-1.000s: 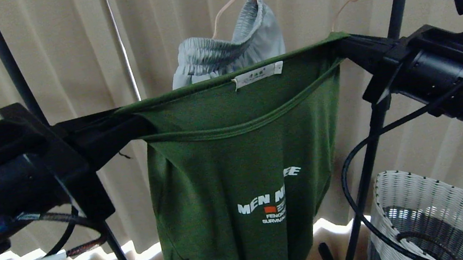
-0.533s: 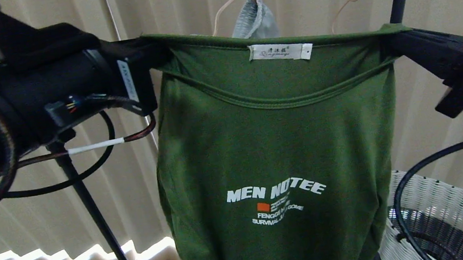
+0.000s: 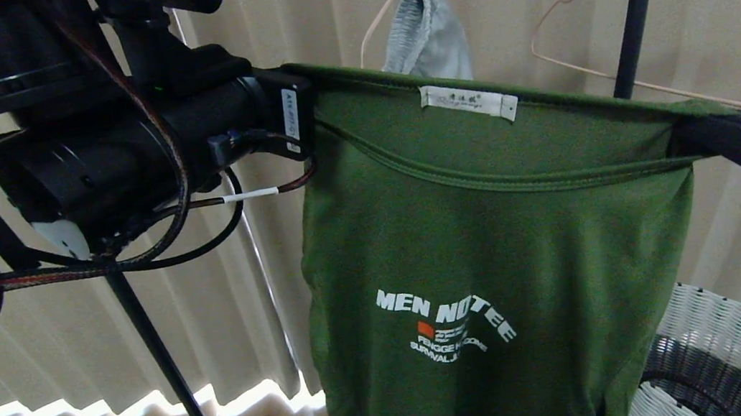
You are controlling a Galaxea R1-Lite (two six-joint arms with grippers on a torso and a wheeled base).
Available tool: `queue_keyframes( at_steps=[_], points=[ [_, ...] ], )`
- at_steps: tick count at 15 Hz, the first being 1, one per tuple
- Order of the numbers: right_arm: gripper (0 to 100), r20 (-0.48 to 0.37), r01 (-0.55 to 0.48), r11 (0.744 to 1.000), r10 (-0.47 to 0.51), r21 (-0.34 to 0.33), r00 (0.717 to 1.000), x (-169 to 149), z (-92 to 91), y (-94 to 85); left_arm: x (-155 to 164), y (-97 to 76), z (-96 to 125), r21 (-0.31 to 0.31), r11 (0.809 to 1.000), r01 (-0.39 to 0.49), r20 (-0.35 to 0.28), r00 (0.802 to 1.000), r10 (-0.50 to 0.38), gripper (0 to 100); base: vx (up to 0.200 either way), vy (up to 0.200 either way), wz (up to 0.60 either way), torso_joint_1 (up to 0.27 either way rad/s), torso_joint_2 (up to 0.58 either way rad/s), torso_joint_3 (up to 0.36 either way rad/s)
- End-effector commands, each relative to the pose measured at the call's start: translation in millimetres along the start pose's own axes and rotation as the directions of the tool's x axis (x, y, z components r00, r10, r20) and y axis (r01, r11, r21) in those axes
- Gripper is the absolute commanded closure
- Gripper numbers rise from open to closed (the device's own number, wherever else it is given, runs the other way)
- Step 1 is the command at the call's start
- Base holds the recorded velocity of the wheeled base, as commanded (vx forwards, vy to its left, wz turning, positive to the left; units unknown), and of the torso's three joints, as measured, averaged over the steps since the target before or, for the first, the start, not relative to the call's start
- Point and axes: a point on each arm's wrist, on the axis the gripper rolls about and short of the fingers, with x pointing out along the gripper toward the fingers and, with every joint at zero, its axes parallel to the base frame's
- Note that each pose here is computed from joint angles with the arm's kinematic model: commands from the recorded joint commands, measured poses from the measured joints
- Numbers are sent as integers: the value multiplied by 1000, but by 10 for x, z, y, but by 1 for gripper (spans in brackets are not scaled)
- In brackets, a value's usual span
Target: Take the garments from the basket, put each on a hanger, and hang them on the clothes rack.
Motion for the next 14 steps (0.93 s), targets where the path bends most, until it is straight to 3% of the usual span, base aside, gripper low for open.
queue_keyframes(
  at_steps=[1, 6, 8, 10, 14],
  points=[
    [100, -25, -9, 1000, 9, 8, 1000, -117, 30, 41, 58, -20, -58, 2, 1000, 1, -18, 1000, -1, 100, 0, 0, 0, 0, 0, 0],
    [100, -105, 15, 1000, -14, 10, 994, -76, -30, 14, 40, 40, -122, 6, 1000, -15, -41, 999, 15, 100, 0, 0, 0, 0, 0, 0],
    [100, -123, 66, 998, -66, -9, 990, 0, -51, -80, -83, 59, -123, 9, 1000, -13, -46, 999, 14, 100, 0, 0, 0, 0, 0, 0],
    [100, -151, 170, 983, -178, -61, 972, 131, -86, -316, -242, 86, -93, 9, 1000, -10, -42, 999, 10, 100, 0, 0, 0, 0, 0, 0],
    [100, -165, 213, 975, -222, -67, 961, 379, -94, -434, -558, 146, -27, 13, 1000, 16, -95, 995, -14, 100, 0, 0, 0, 0, 0, 0]
  ],
)
